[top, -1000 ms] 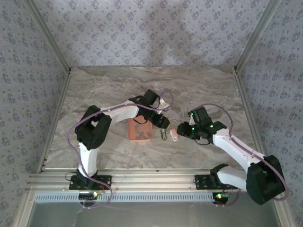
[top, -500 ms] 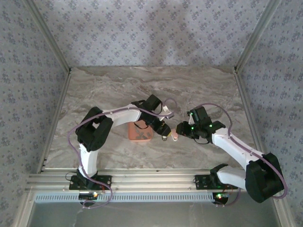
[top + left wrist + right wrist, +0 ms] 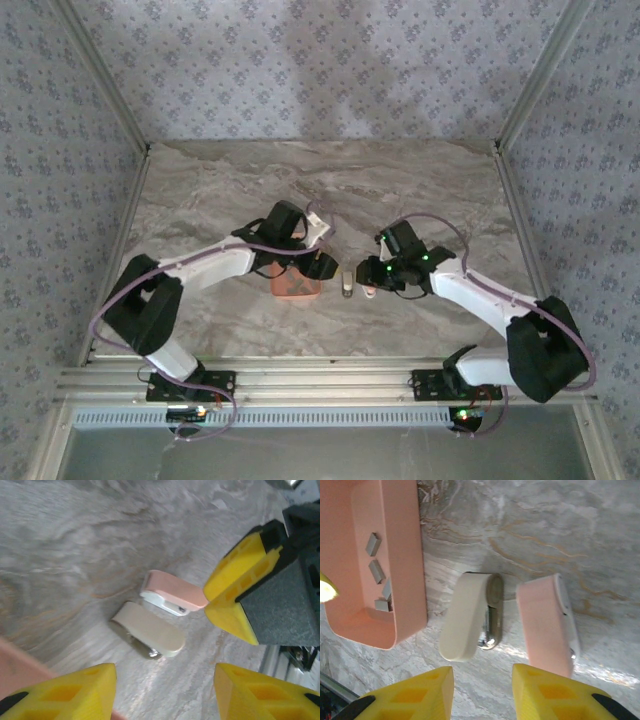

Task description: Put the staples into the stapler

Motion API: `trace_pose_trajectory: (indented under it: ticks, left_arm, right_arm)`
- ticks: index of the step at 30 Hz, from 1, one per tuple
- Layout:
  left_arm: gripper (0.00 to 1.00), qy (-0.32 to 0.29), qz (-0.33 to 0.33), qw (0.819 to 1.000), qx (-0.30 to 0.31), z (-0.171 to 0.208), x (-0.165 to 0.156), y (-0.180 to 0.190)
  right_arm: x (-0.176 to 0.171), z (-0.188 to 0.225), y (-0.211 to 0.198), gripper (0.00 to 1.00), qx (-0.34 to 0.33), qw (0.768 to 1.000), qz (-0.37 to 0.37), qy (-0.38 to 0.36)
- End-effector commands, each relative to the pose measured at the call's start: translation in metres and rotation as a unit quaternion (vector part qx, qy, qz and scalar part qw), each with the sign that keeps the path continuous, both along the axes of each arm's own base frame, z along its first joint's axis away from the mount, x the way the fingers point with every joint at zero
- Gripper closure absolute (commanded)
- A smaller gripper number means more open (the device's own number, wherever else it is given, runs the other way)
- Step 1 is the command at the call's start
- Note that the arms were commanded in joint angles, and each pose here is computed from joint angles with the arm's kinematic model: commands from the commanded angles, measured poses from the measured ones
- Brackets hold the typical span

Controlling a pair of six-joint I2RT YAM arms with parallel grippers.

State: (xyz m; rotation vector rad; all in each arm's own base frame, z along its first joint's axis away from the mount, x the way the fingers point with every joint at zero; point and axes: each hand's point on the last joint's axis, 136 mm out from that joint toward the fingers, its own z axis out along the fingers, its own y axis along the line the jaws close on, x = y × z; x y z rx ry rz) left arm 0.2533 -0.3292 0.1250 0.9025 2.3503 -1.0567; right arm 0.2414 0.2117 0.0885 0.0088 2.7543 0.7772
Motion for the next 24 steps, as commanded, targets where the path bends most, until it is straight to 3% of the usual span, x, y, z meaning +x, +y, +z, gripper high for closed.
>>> trace_pose_trajectory:
  ticks: [1,7,20,24]
  left_arm:
    - [0.46,-0.031,0.046,0.998,-0.014,0.01,0.015,0.01]
    - [0.45,-0.033,0.055,0.998,-0.006,0.004,0.014,0.019]
    - [0.45,-0.033,0.071,0.997,-0.011,0.0,0.016,0.032]
    - [0.45,-0.031,0.073,0.997,-0.012,-0.001,0.018,0.033]
  right_arm:
    - [0.0,0.001,0.007,0.64,-0.028,0.999,0.013,0.009]
    - [-0.01,-0.008,0.007,0.64,-0.086,0.995,0.029,0.046]
    - [0.002,-0.007,0.023,0.65,-0.089,0.994,0.036,0.049]
    - [-0.003,-0.034,0.018,0.73,-0.107,0.991,0.038,0.069]
